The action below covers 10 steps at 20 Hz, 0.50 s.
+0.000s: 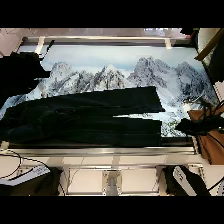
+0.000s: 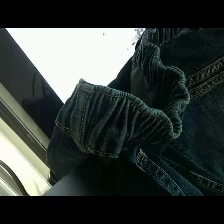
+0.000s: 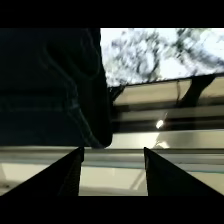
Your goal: Fold the clothes and pants, and hang the long-sleeved shirts on hangers.
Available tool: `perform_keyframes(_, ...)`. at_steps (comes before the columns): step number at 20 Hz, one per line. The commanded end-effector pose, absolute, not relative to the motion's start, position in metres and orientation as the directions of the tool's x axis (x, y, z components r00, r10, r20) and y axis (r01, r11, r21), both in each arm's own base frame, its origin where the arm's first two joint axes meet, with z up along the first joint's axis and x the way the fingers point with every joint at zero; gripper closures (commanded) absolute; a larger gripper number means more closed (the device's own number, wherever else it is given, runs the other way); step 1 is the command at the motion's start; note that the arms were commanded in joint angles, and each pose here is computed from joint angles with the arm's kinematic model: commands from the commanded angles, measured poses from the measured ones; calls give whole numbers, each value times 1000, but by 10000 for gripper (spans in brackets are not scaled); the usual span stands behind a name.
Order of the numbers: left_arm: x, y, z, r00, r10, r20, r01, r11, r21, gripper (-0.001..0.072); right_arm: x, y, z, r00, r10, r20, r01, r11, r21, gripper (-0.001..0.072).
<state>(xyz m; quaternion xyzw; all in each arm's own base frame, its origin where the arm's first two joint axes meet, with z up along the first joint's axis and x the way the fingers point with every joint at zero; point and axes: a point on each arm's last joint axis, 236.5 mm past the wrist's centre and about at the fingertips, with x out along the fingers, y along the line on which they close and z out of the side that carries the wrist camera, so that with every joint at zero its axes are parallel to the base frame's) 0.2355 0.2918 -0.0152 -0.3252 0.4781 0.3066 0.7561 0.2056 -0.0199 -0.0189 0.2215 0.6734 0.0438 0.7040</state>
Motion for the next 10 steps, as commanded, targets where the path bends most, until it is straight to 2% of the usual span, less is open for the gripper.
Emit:
perform_keyframes(1,239,292,-18,339,163,-926,-775,607,-176,673,190,20,-44,-10,547,-837,219,818,532,307)
perform_keyframes(5,238,291,-18,337,160,-928,-778,602,-179,672,196,40,-58,-46,665,-745,231,733,640,308)
perform_keyframes(10,237,289,-19,333,151,-931,-781,597,-183,672,219,37,-76,16,663,-748,218,728,650,308)
